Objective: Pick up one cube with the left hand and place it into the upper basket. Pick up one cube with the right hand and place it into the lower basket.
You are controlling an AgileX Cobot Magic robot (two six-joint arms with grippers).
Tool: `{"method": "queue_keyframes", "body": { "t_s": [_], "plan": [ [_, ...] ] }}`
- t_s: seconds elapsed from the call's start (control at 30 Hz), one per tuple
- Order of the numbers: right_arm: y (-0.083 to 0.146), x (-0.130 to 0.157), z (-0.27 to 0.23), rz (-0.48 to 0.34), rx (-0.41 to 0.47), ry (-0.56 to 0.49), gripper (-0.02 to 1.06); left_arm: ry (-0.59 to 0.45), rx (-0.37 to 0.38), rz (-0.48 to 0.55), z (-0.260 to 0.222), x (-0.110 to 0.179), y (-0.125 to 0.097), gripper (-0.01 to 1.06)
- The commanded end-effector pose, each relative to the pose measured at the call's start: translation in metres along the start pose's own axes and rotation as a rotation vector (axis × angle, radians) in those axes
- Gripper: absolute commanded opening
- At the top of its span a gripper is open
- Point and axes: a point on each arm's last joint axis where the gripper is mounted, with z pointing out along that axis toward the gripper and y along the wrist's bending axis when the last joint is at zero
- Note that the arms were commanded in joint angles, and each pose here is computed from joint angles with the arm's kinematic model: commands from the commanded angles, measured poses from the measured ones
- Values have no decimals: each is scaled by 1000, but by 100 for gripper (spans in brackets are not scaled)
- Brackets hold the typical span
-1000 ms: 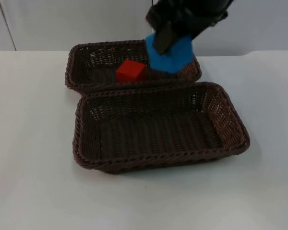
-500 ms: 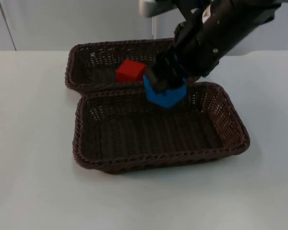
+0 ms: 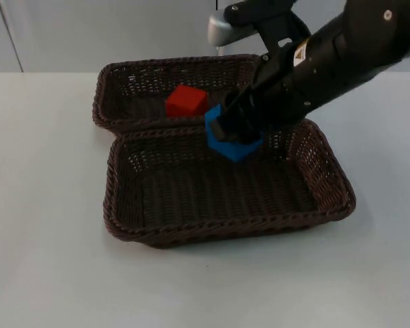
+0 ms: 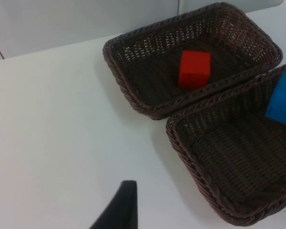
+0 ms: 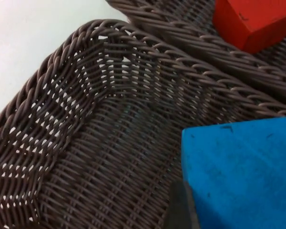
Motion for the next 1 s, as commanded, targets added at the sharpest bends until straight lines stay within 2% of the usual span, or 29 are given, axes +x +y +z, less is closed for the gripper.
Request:
{"method": "queue_keyframes", "body": {
  "t_s": [0.0, 0.27, 0.53, 0.63, 0.8, 0.87, 0.97],
  "plan": [
    [1, -2, -2, 4, 4, -43, 0, -2, 2, -4, 0, 1, 0, 99],
    [1, 8, 2, 39, 12, -68, 0, -1, 3, -5, 0, 1, -1, 99],
    [2, 22, 23, 67, 15, -39, 0, -1, 3, -5, 0, 1, -1, 99],
    [2, 31, 34, 112, 16, -20, 0, -1, 3, -5, 0, 1, -1, 99],
    [2, 43, 47, 118, 15, 22, 0, -1, 3, -5, 0, 1, -1, 99],
    [3, 45, 48, 118, 15, 26, 1, -1, 3, -5, 0, 1, -1, 99],
    [3, 49, 51, 118, 13, 50, 15, -1, 3, -5, 0, 1, -1, 99]
  ]
}}
